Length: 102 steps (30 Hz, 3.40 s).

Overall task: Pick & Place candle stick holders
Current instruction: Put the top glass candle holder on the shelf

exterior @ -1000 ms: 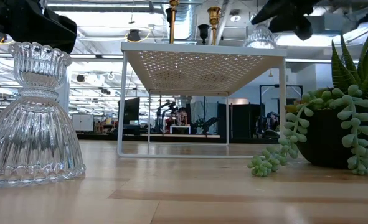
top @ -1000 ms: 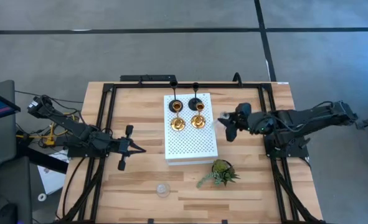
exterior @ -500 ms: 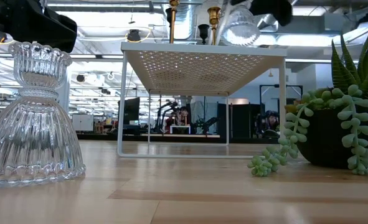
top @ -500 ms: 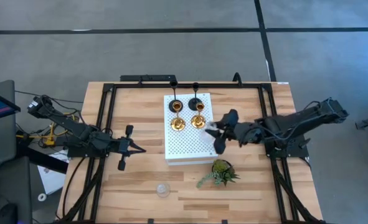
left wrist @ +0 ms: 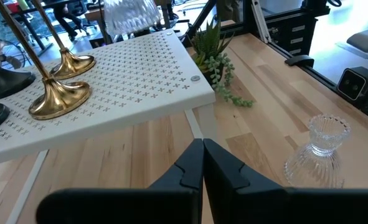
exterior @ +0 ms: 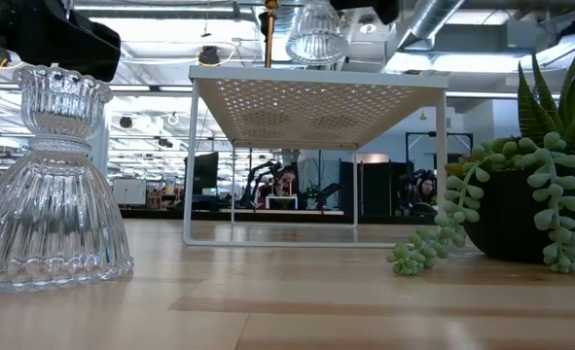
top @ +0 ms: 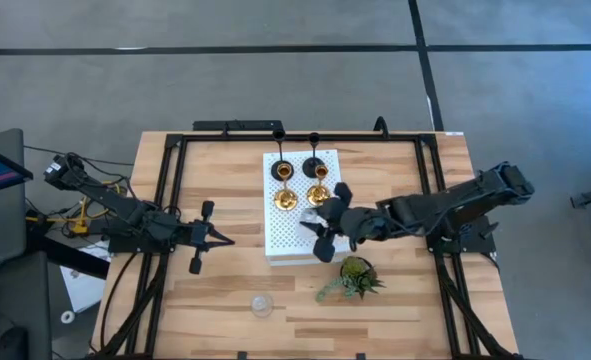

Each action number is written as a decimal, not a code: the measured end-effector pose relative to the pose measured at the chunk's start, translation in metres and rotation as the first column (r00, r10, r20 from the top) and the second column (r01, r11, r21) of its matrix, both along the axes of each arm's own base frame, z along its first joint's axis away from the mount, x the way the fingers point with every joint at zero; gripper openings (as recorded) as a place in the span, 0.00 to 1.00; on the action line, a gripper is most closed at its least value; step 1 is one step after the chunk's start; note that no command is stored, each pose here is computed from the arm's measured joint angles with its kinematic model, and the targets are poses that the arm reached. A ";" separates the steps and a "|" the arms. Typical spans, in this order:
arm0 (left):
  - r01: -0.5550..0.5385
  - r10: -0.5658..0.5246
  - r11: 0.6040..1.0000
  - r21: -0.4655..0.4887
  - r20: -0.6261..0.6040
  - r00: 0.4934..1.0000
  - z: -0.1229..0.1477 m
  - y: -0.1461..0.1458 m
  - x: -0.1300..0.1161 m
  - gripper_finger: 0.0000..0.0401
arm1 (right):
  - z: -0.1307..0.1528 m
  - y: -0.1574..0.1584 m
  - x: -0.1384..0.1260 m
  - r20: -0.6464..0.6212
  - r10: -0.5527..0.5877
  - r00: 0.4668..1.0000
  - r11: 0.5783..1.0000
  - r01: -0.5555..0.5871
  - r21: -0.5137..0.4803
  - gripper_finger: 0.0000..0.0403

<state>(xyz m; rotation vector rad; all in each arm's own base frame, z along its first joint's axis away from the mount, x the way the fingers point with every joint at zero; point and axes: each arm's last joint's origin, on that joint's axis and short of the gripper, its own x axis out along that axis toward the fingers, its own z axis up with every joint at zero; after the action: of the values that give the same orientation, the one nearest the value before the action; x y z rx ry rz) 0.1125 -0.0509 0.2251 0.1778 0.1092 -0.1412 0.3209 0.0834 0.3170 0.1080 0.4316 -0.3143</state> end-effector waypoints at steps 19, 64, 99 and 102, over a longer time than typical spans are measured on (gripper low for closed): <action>0.000 0.000 1.000 -0.004 0.007 1.000 0.001 0.000 0.000 0.02 | -0.022 -0.011 0.038 0.032 0.084 0.996 0.995 -0.086 0.045 0.31; 0.001 -0.001 1.000 -0.004 0.007 1.000 0.001 0.000 0.000 0.02 | -0.036 -0.018 0.049 0.024 0.047 0.999 0.997 -0.048 0.061 0.31; 0.001 0.000 1.000 -0.004 0.007 1.000 0.001 0.000 0.000 0.02 | -0.034 -0.017 0.051 0.057 0.128 0.990 0.990 -0.131 0.048 0.49; 0.001 -0.001 1.000 -0.004 0.007 1.000 0.001 0.000 0.000 0.02 | -0.034 -0.017 0.051 0.058 0.140 0.988 0.988 -0.143 0.053 0.53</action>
<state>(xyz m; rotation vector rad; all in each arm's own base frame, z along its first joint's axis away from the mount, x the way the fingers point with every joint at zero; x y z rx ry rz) 0.1126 -0.0510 0.2258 0.1745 0.1021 -0.1415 0.3722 0.0668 0.2826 0.1409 0.3923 -0.1588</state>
